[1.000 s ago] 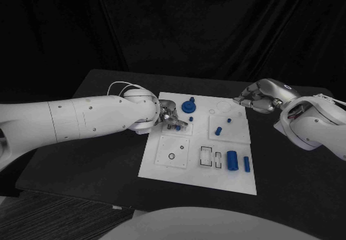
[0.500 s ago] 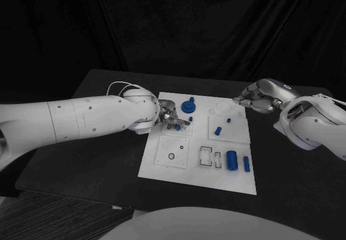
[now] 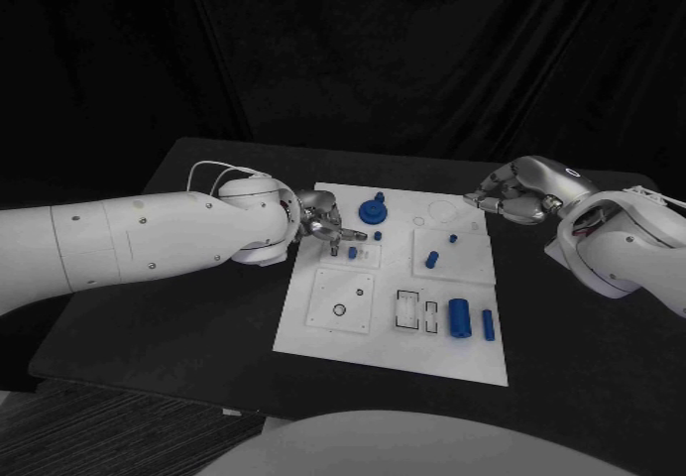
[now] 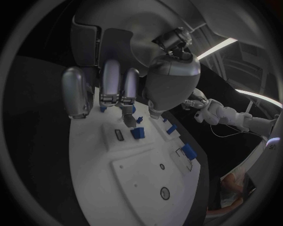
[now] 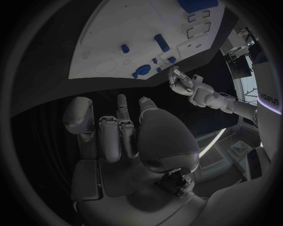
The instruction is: Assemble the parts on the task board
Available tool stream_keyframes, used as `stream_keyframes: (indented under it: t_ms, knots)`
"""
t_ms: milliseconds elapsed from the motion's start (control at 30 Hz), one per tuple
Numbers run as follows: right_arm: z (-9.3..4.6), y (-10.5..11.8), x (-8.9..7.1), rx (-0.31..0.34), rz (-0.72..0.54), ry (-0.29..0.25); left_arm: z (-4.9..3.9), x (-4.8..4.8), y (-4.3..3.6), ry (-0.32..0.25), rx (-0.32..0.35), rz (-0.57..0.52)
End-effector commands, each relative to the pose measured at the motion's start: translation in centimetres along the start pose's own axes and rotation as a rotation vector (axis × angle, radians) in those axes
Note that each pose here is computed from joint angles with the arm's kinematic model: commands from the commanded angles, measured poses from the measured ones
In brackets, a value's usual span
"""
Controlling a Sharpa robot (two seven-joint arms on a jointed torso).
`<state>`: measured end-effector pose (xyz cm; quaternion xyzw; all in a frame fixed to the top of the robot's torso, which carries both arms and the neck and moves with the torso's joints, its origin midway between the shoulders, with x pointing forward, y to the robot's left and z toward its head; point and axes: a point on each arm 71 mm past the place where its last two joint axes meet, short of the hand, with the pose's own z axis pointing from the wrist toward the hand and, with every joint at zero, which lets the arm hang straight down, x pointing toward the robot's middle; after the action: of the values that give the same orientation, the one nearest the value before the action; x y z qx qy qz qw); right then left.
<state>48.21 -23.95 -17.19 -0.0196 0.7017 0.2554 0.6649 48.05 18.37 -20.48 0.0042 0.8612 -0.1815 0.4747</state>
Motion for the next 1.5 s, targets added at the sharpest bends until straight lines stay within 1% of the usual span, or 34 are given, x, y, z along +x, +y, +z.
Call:
stream_keyframes:
  t_ms: [33, 67, 167, 200, 267, 333, 367, 433, 533, 667, 700, 733, 900, 1067, 1300, 1500]
  knots:
    - [-0.2, -0.2, -0.1, 0.017, -0.001, -0.012, -1.12, -2.33, -0.77, -0.216, 0.095, 0.032]
    - [-0.2, -0.2, -0.1, 0.017, 0.000, -0.015, -1.57, -2.74, -0.78, -0.253, 0.113, 0.031]
    - [-0.4, -0.2, -0.3, 0.011, 0.002, -0.027, -2.71, -3.56, -0.86, -0.343, 0.168, 0.021]
    - [-0.4, -0.2, -0.3, 0.009, 0.003, -0.030, -2.87, -3.65, -0.88, -0.355, 0.177, 0.019]
    - [-0.6, -0.1, -0.5, -0.005, 0.007, -0.049, -3.55, -3.91, -1.02, -0.404, 0.218, 0.010]
    - [-0.9, 0.1, -0.7, -0.025, 0.013, -0.074, -4.22, -3.90, -1.08, -0.449, 0.259, -0.001]
    - [-1.0, 0.2, -0.8, -0.031, 0.016, -0.082, -4.39, -3.81, -1.08, -0.459, 0.269, -0.005]
    - [-1.2, 0.4, -1.0, -0.048, 0.022, -0.104, -4.71, -3.22, -0.99, -0.473, 0.287, -0.015]
    - [-1.5, 0.6, -1.1, -0.061, 0.028, -0.119, -4.60, -2.15, -0.62, -0.450, 0.272, -0.021]
    - [-1.6, 0.7, -1.1, -0.067, 0.032, -0.119, -3.78, -0.13, 0.01, -0.377, 0.217, -0.026]
    - [-1.6, 0.7, -1.0, -0.068, 0.032, -0.117, -3.52, 0.53, 0.13, -0.352, 0.200, -0.026]
    - [-1.6, 0.8, -1.0, -0.068, 0.033, -0.115, -3.29, 1.14, 0.18, -0.331, 0.187, -0.021]
    - [-1.6, 0.7, -0.8, -0.067, 0.034, -0.108, -2.68, 3.00, 0.03, -0.287, 0.153, 0.031]
    - [-1.7, 0.6, -0.5, -0.060, 0.034, -0.096, -2.41, 3.93, 0.00, -0.251, 0.119, 0.054]
    - [-1.6, 0.5, -0.4, -0.054, 0.034, -0.087, -2.23, 4.62, 0.12, -0.220, 0.084, 0.068]
    - [-1.6, 0.4, -0.4, -0.044, 0.032, -0.080, -2.04, 5.04, -0.03, -0.222, 0.079, 0.093]
